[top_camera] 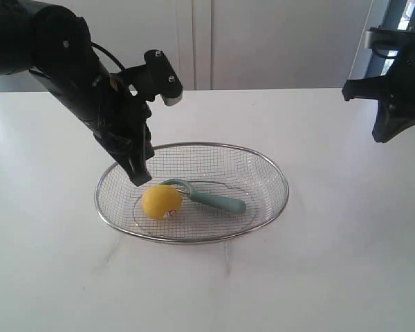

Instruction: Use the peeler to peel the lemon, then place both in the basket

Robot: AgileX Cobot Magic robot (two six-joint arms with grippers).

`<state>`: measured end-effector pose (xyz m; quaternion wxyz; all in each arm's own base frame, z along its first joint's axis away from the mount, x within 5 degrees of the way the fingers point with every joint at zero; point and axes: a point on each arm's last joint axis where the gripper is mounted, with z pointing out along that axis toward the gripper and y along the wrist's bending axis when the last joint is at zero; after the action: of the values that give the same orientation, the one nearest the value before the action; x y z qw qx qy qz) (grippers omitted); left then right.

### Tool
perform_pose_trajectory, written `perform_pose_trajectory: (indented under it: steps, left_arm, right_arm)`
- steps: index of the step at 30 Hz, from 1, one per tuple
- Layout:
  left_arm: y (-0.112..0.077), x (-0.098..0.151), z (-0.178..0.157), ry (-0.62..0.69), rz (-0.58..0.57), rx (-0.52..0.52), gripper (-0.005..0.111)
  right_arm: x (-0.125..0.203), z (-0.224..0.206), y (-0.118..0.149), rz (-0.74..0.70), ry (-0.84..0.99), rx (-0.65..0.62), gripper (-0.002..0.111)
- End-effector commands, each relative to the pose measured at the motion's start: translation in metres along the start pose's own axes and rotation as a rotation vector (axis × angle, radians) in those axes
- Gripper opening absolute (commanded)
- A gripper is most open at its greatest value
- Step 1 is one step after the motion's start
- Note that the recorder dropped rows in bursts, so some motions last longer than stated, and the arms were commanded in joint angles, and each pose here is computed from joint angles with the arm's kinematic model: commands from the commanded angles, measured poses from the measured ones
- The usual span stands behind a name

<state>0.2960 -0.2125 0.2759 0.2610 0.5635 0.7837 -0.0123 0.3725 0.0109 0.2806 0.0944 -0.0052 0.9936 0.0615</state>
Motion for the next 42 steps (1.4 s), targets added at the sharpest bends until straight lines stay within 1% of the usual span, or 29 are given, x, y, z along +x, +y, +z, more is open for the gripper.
perform_pose_trajectory:
  steps: [1,8,15,19,25,27,34,42]
  left_arm:
    - [-0.001,-0.001,-0.006,-0.002,-0.05,0.005,0.0]
    - [0.003,0.002,-0.006,0.013,-0.148,-0.001,0.0]
    - [0.016,0.022,-0.007,0.099,-0.273,0.003,0.0]
    - [0.028,0.035,-0.009,0.149,-0.361,-0.032,0.0]
    - [0.044,0.052,-0.011,0.184,-0.562,-0.076,0.0]
    - [0.047,0.056,-0.012,0.198,-0.592,-0.083,0.0]
    - [0.061,0.08,-0.017,0.296,-0.73,-0.161,0.0]
    - [0.073,0.096,-0.022,0.322,-0.842,-0.195,0.0]
  right_arm:
    - [0.002,-0.003,-0.004,0.014,-0.007,0.005,0.0]
    - [0.002,-0.003,-0.004,0.014,-0.007,0.005,0.0]
    - [0.002,-0.003,-0.004,0.014,-0.007,0.005,0.0]
    - [0.002,-0.003,-0.004,0.014,-0.007,0.005,0.0]
    - [0.002,-0.003,-0.004,0.014,-0.007,0.005,0.0]
    - [0.002,-0.003,-0.004,0.014,-0.007,0.005,0.0]
    - [0.002,-0.003,-0.004,0.014,-0.007,0.005,0.0]
    - [0.002,-0.003,-0.004,0.014,-0.007,0.005,0.0]
